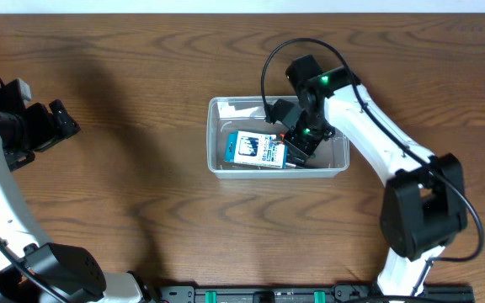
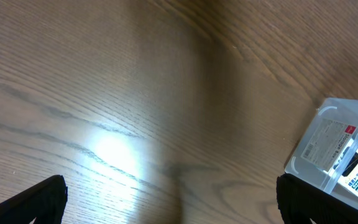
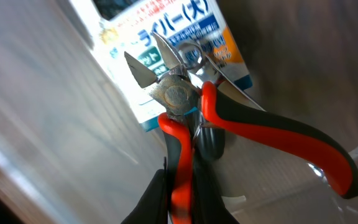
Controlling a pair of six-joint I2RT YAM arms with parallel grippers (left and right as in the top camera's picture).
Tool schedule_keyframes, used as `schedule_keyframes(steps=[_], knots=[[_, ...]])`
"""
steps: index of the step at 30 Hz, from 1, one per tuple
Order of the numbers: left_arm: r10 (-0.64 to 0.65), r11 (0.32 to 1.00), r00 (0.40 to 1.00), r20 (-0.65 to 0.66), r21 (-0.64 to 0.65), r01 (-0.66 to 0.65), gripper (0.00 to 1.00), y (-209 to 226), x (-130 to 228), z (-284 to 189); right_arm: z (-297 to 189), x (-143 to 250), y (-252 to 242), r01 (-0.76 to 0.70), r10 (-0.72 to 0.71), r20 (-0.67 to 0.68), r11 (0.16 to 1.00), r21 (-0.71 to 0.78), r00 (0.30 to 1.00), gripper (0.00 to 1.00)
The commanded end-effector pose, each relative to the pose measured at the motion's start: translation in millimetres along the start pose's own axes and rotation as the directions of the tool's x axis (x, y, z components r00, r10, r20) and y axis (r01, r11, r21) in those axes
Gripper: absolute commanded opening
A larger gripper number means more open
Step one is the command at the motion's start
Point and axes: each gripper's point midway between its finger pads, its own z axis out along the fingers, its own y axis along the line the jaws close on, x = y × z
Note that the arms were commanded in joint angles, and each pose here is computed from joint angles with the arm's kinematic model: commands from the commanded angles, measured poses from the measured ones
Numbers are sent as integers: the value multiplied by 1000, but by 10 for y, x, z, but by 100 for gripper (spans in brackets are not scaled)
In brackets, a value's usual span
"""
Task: Pack container
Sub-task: 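Carry the pliers leftward and drop them into the container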
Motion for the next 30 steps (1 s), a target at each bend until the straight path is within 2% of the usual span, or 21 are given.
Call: schedule_keyframes(steps=[1, 7, 9, 10, 13, 21, 24, 28, 30], knots=[[10, 1000, 1000, 0, 9, -10, 98, -6, 0, -5, 127, 36, -42, -34, 33, -26, 999, -25, 999, 1], [10, 1000, 1000, 0, 9, -10, 98, -6, 0, -5, 205, 49, -52, -38, 37, -44, 999, -34, 998, 10], [10, 1000, 1000, 0, 9, -10, 98, -6, 0, -5, 204, 45, -60, -39, 37, -41, 999, -32, 998, 18], [11, 1000, 1000, 0, 9, -11, 98, -6, -1, -5, 205, 41, -61, -38, 37, -40, 999, -31, 999, 26], [10, 1000, 1000, 0, 9, -10, 98, -6, 0, -5, 205, 41, -61, -38, 37, -40, 999, -31, 999, 33], [10, 1000, 1000, 0, 9, -10, 98, -6, 0, -5, 125, -15, -74, -73, 72, -18, 997, -19, 997, 37], [11, 1000, 1000, 0, 9, -11, 98, -6, -1, -5, -75, -162, -114, -111, 110, 40, 994, 6, 993, 44], [11, 1000, 1000, 0, 9, -11, 98, -6, -1, -5, -519, -404, -158, -130, 122, 149, 990, 47, 981, 64], [10, 1000, 1000, 0, 9, -10, 98, -6, 0, -5, -796, -494, -151, -126, 110, 202, 990, 69, 973, 87]])
